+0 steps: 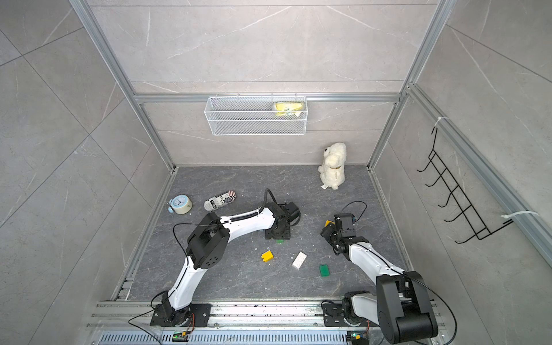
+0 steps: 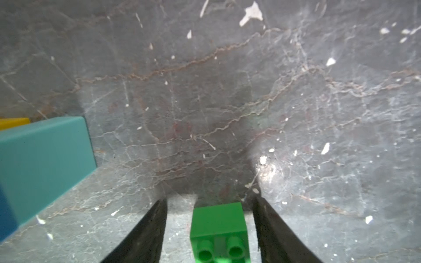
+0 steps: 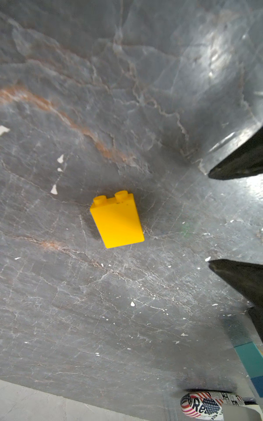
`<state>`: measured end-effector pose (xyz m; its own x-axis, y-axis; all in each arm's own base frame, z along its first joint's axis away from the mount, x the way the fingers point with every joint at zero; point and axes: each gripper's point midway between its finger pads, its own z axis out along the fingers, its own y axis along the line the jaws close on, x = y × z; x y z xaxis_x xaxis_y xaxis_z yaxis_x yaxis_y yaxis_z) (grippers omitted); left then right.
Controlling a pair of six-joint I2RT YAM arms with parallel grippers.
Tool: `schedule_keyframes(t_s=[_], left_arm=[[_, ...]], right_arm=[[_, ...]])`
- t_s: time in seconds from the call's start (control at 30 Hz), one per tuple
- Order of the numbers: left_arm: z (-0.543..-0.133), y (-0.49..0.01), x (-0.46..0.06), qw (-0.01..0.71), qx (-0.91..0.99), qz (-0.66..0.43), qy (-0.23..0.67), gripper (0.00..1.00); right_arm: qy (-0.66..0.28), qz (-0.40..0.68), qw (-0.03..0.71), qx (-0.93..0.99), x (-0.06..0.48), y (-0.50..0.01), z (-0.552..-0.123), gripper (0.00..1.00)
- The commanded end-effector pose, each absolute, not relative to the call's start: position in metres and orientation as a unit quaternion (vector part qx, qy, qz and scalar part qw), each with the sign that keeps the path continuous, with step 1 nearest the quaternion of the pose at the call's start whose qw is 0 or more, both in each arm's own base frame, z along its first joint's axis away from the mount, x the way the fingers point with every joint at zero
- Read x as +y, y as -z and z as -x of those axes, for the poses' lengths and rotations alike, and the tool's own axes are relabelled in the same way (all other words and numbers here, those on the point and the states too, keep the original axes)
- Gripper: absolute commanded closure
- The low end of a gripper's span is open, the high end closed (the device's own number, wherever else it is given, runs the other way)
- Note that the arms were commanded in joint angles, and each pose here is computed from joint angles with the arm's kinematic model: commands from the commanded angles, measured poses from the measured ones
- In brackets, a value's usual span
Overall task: Assemble the letter h with lego
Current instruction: Move the lego brick at the center of the board, then pick up the lego brick from the center of the board.
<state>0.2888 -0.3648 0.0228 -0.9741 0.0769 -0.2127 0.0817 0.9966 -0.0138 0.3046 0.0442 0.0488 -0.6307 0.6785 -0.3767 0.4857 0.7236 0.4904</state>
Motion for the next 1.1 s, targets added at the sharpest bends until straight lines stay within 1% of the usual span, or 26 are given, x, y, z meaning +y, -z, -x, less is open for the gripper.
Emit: schedule_keyframes(t_s=[0.0,0.23,0.37,0.63,0.73,0.9,1.07], left_arm=[[-0.283,-0.039,-0.367,0.102,0.993,-0.066,0.011,0.35],[-0.282,-0.051,-0.368,0.108,0.992,-0.057,0.014,0.43],[-0.280,-0.057,-0.368,0.110,0.993,-0.037,0.013,0.45],[-0.277,-0.048,-0.369,0.099,0.995,-0.020,0.014,0.49],[-0.278,-0.049,-0.370,0.102,0.995,-0.014,0.018,0.53],[-0.277,-0.047,-0.375,0.095,0.995,-0.017,0.025,0.55],[-0.276,-0.045,-0.376,0.091,0.995,-0.016,0.029,0.62]], right_arm=[[-0.177,-0.320,0.275,0.889,0.046,-0.044,-0.305,0.41],[-0.177,-0.318,0.271,0.891,0.047,-0.042,-0.305,0.41],[-0.179,-0.316,0.270,0.892,0.049,-0.042,-0.307,0.41],[-0.179,-0.314,0.267,0.893,0.050,-0.041,-0.306,0.42],[-0.180,-0.314,0.267,0.893,0.050,-0.041,-0.306,0.42],[-0.181,-0.313,0.267,0.893,0.051,-0.041,-0.307,0.43],[-0.183,-0.311,0.270,0.893,0.051,-0.043,-0.307,0.45]])
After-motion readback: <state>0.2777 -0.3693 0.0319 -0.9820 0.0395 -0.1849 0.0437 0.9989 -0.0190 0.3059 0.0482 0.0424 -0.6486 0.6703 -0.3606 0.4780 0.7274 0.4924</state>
